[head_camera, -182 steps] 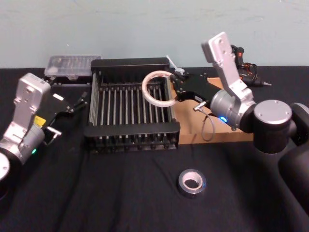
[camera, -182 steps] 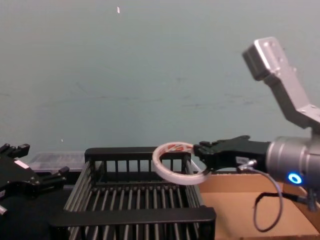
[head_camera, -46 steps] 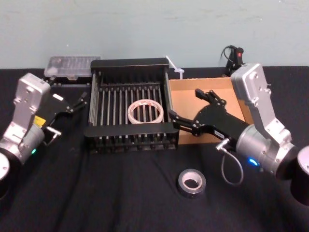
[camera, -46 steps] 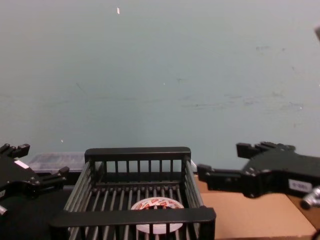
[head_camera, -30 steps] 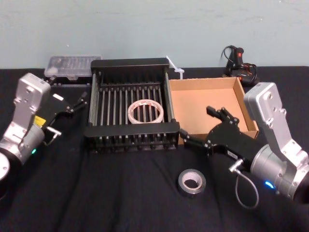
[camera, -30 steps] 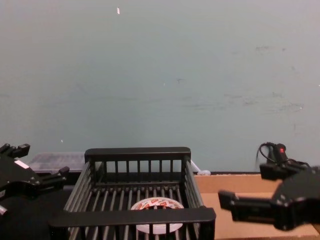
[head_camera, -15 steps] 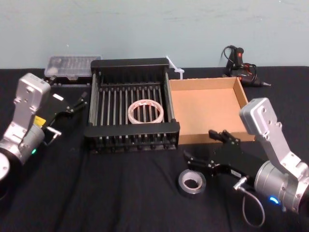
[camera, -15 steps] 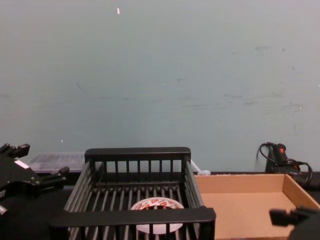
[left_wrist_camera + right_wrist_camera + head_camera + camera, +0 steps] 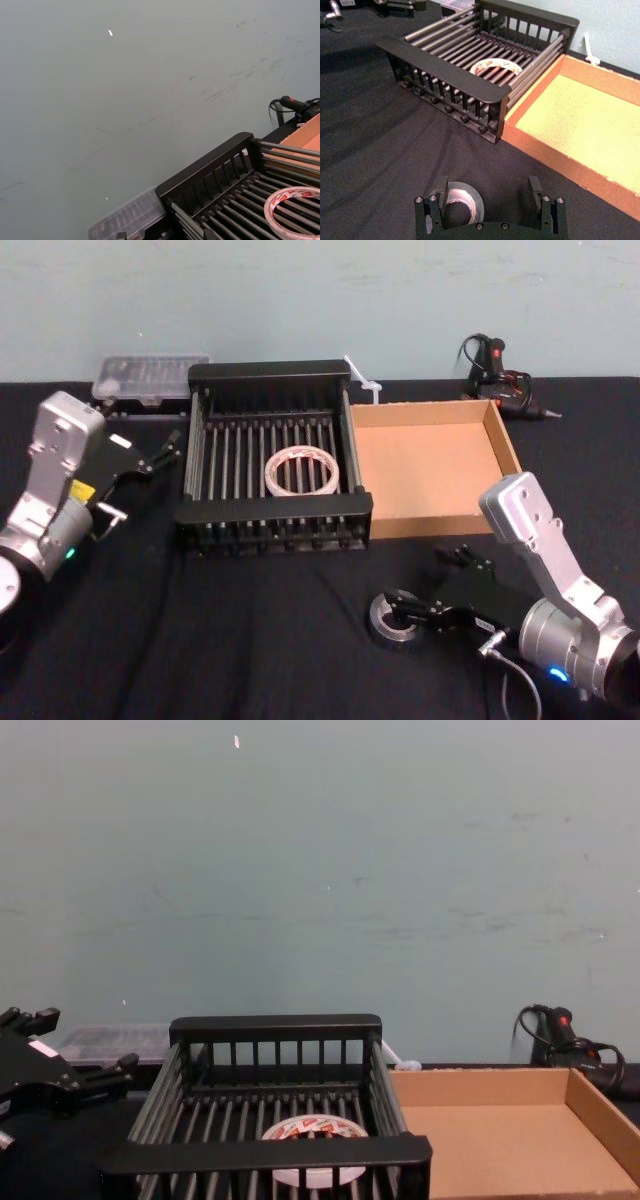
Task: Pick up the white tape and place it into the black box , Pick up the silver tape and place it into the brown box.
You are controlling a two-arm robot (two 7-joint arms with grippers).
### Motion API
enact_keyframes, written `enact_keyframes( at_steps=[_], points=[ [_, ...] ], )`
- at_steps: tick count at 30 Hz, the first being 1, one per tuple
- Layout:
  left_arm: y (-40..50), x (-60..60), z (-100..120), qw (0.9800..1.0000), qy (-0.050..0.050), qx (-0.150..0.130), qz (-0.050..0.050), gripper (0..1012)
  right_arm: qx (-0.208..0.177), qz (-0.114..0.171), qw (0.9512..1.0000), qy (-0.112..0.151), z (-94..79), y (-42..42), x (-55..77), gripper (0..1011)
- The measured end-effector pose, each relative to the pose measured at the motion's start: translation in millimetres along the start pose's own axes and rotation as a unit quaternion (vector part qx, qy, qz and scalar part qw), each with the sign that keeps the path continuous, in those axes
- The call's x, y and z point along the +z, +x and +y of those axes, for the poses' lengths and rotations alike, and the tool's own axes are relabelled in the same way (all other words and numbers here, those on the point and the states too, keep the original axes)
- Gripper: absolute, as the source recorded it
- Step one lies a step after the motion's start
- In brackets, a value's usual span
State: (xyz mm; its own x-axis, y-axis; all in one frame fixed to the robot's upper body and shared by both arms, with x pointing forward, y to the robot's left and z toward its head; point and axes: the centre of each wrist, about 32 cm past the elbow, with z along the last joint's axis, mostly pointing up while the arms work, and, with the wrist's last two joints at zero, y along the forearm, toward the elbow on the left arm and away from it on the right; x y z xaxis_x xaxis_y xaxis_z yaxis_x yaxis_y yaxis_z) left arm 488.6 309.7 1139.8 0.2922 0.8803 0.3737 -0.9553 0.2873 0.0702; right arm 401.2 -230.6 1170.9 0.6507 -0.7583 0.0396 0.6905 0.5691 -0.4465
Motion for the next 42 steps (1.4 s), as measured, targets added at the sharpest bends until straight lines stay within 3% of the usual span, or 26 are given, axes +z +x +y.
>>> enact_keyframes(
  at_steps=[14,42],
  points=[
    [0.0,0.0,0.0,1.0000,0.000,0.000,0.000,1001,-0.007,0.005,0.9997,-0.023,6.0,4.2,-8.5,1003],
    [0.0,0.0,0.0,1.0000,0.000,0.000,0.000,1001,-0.003,0.001,0.9985,-0.054,14.6,7.2,-8.0,1002]
  ],
)
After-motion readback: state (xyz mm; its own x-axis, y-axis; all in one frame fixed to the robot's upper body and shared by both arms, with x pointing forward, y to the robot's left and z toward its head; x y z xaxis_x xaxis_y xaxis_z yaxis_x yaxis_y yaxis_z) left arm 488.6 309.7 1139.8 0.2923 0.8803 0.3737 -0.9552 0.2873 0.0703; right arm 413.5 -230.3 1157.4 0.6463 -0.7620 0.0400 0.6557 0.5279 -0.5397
